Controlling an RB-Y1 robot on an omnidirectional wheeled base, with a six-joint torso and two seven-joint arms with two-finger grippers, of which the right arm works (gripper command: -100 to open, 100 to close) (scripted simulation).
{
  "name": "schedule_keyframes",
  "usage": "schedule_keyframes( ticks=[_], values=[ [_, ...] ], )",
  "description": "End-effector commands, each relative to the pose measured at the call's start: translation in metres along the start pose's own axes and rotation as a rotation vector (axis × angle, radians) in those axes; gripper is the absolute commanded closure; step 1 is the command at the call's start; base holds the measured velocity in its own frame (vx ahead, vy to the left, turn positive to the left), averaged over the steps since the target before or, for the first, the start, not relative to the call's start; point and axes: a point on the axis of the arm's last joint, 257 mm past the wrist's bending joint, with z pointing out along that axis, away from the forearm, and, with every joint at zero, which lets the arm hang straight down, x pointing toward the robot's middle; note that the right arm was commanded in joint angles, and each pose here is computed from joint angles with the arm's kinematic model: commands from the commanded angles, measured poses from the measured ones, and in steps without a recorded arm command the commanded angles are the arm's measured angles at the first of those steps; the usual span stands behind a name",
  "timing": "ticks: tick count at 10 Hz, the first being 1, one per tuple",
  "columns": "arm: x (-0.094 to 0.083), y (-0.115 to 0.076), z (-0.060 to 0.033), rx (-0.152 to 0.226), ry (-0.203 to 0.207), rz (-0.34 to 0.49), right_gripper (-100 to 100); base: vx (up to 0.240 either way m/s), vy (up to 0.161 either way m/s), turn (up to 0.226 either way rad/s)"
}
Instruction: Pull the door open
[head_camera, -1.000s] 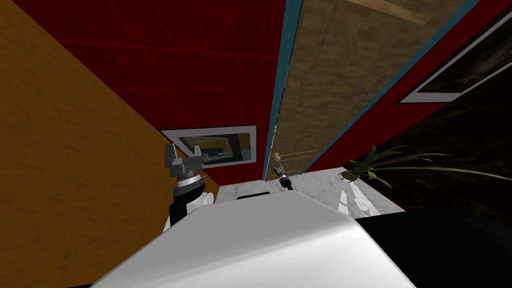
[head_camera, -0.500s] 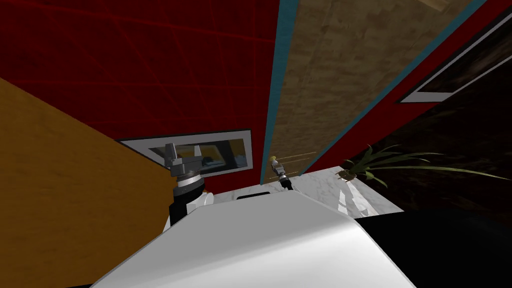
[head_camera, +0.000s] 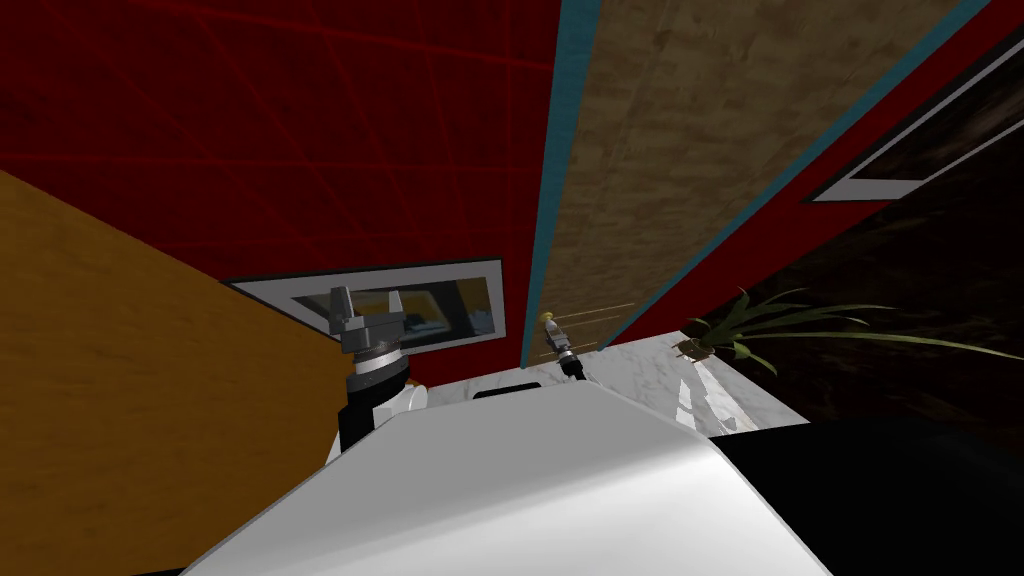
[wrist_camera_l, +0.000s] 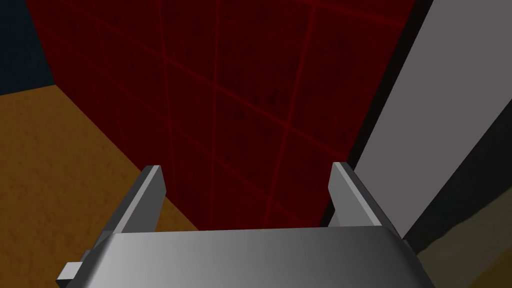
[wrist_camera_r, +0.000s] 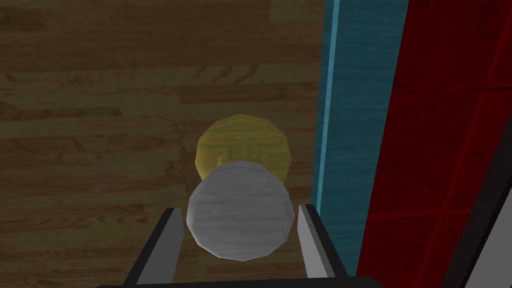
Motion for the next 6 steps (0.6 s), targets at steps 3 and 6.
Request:
schedule_keyframes(
  ticks=[3, 6],
  values=[
    [0.0005, -0.0001, -0.0004, -0.001, 0.001, 0.034, 100, -0.030, 0.000, 0.025],
    [0.0003, -0.0007, -0.0006, -0.002, 0.000, 0.092, 100, -0.140, 0.038, 0.069]
  ],
)
